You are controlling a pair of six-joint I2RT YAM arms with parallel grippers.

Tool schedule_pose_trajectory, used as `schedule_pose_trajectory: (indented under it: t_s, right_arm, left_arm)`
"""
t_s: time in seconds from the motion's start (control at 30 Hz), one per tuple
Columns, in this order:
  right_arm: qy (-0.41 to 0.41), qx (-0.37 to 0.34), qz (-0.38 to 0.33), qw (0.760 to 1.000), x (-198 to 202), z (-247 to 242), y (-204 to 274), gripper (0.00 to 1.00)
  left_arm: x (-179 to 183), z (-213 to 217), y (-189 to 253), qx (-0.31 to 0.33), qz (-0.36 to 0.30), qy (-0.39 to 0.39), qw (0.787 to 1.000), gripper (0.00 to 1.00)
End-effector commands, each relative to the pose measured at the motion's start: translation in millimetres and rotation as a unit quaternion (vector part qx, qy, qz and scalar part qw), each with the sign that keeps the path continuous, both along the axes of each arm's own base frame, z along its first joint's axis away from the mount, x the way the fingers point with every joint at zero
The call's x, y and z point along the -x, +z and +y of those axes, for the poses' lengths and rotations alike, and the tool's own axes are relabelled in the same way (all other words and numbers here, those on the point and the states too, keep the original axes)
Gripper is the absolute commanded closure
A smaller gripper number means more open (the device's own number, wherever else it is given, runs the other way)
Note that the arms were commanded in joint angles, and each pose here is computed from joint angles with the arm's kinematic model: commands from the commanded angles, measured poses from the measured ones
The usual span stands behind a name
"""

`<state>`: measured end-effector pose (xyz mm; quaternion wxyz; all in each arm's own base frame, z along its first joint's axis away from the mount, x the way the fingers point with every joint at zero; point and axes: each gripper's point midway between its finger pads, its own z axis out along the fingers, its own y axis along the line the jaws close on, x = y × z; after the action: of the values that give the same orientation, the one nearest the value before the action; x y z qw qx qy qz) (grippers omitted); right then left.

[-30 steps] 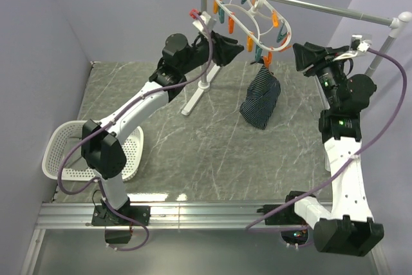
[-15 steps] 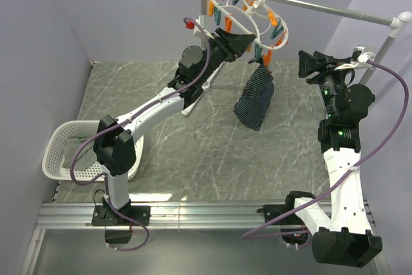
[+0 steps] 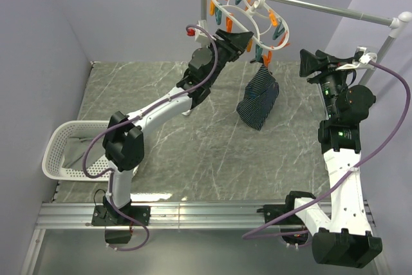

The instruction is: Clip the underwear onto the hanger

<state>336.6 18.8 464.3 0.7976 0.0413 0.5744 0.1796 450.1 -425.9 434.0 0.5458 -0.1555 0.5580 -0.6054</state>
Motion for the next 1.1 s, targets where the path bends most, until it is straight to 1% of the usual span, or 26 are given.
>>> schedule_pose_trajectory:
  t_s: [0.0, 0.1, 0.2, 0.23, 0.3, 0.33, 0.4, 0.43, 0.47, 0.53, 0.67, 0.7, 0.77, 0.83, 0.9, 0.93, 0.97, 1.07]
  right_arm:
    - [0.003, 0.003, -0.034, 0.999, 6.2, 2.5, 17.2, 0.38]
    - [0.01, 0.004, -0.033, 0.999, 5.4, 4.8, 16.6, 0.38]
    - [0.017, 0.009, -0.03, 0.999, 3.6, 7.4, 13.5, 0.38]
    - [0.019, 0.01, -0.03, 0.999, 3.7, 8.2, 13.3, 0.38]
    - [0.02, 0.01, -0.026, 0.999, 1.7, 8.2, 12.7, 0.38]
    - [0.02, 0.011, -0.024, 0.999, 0.6, 7.8, 11.7, 0.38]
    - [0.025, 0.006, -0.022, 0.999, -0.3, 9.3, 11.4, 0.38]
    - [0.026, 0.005, -0.021, 0.999, -0.9, 9.7, 11.5, 0.38]
    - [0.028, 0.002, -0.021, 0.999, -1.1, 9.9, 11.7, 0.38]
    - [0.034, -0.005, -0.018, 0.999, -2.8, 11.6, 11.2, 0.38]
    - [0.051, -0.023, -0.014, 0.998, -3.1, 16.0, 13.3, 0.38]
    - [0.053, -0.03, -0.013, 0.998, -3.4, 16.5, 14.3, 0.38]
    - [0.059, -0.04, -0.012, 0.997, -4.3, 17.7, 16.8, 0.38]
    - [0.064, -0.059, -0.003, 0.996, -7.6, 18.2, 15.4, 0.37]
    - [0.061, -0.089, 0.008, 0.994, -11.8, 15.4, 15.8, 0.36]
    - [0.059, -0.101, 0.027, 0.993, -19.5, 14.1, 8.0, 0.36]
    - [0.062, -0.109, 0.036, 0.991, -22.5, 14.4, 5.7, 0.36]
    - [0.076, -0.131, 0.052, 0.987, -28.6, 18.0, 2.3, 0.39]
  left_arm:
    - [1.0, 4.4, 34.8, 0.045, -0.019, 0.011, 0.999, 0.49]
    - [0.0, 1.8, 38.6, 0.054, -0.031, 0.005, 0.998, 0.52]
    - [0.9, 0.0, 43.8, 0.056, -0.051, -0.001, 0.997, 0.6]
    - [-1.2, -0.2, 45.4, 0.056, -0.056, -0.002, 0.997, 0.68]
    - [-4.4, 1.3, 48.6, 0.054, -0.059, -0.011, 0.997, 0.76]
    - [-6.8, 0.2, 45.3, 0.05, -0.057, -0.017, 0.997, 0.83]
    - [-5.1, -0.7, 44.1, 0.043, -0.057, -0.039, 0.997, 0.93]
    - [-6.8, 3.8, 45.4, 0.042, -0.056, -0.044, 0.997, 1.0]
    - [-3.6, 0.7, 42.3, 0.033, -0.054, -0.066, 0.996, 1.0]
    - [-5.6, 8.1, 42.6, 0.03, -0.049, -0.084, 0.995, 1.0]
    - [4.7, 10.7, 37.8, 0.012, -0.038, -0.158, 0.987, 1.0]
    - [5.8, 12.2, 32.3, -0.002, -0.028, -0.181, 0.983, 1.0]
    - [8.5, 14.7, 30.5, -0.005, -0.017, -0.207, 0.978, 1.0]
    - [14.6, 15.1, 28.4, -0.015, -0.009, -0.248, 0.968, 1.0]
    - [20.7, 16.3, 34.5, -0.017, -0.016, -0.274, 0.961, 1.0]
    - [26.3, 14.3, 31.6, -0.023, -0.012, -0.294, 0.956, 1.0]
    - [27.9, 14.6, 31.6, -0.025, -0.013, -0.299, 0.954, 1.0]
    - [40.3, 12.8, 33.1, -0.026, -0.017, -0.328, 0.944, 1.0]
